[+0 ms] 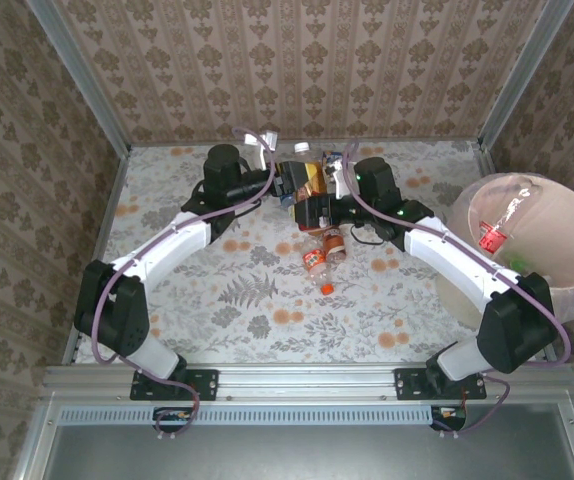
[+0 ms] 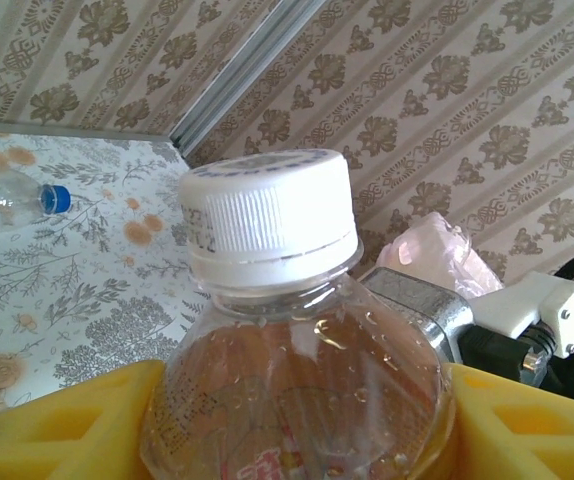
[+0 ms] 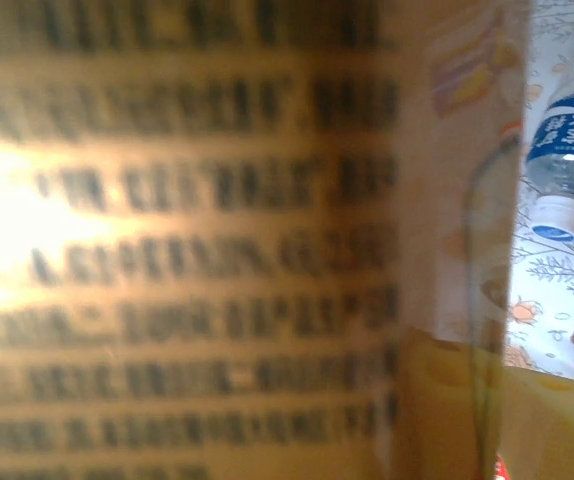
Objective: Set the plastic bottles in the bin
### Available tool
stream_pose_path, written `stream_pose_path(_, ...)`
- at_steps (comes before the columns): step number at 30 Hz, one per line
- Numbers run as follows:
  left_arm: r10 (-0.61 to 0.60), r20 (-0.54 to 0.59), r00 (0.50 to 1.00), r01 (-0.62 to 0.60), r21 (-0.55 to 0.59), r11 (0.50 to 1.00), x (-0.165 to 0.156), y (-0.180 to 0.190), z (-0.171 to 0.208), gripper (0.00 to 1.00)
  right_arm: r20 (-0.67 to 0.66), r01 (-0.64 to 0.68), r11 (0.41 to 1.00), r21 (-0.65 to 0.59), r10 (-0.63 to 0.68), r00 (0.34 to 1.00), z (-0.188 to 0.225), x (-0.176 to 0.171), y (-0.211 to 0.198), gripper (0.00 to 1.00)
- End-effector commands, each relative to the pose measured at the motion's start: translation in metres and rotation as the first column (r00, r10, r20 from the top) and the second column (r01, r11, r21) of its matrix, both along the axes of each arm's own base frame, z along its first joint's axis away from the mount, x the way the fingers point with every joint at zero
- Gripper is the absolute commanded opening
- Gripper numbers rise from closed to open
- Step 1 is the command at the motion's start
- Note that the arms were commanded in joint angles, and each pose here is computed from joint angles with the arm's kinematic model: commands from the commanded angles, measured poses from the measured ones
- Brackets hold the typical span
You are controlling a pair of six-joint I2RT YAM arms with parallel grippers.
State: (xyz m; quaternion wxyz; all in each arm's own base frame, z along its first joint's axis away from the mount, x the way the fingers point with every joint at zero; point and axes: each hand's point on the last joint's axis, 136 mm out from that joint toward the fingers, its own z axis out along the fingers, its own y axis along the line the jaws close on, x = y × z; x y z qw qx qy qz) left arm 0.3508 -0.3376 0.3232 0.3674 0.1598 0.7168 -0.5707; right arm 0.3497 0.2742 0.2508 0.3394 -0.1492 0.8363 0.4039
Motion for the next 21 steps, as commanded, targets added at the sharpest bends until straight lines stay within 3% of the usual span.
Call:
stream_pose_path(1,-0.043,0.071,0.997,0.046,-0.044,0.998,-0.003,-0.007,0.026,0.62,0.014,-0.011,1.0,0.028,0.011,1.0,0.006,0.002,0.003,0.91)
stream_pose_path(10,-0.045,0.059,0.997,0.047,-0.046,0.998,0.0,-0.009,0.026,0.62,0.052,0.05,0.999,0.004,-0.05,0.997,0.011,0.012,-0.009,0.61)
stream_pose_path(14,-0.041,0.059,0.997,0.044,-0.045,0.998,0.001,-0.009,0.026,0.63,0.064,0.06,0.998,0.003,-0.061,0.996,0.013,0.013,-0.012,0.53)
stream_pose_path(21,-0.01,0.054,0.998,0.012,-0.035,0.999,0.001,-0.002,0.028,0.83,0.05,0.125,0.991,-0.038,-0.123,0.991,0.005,0.021,-0.029,0.5)
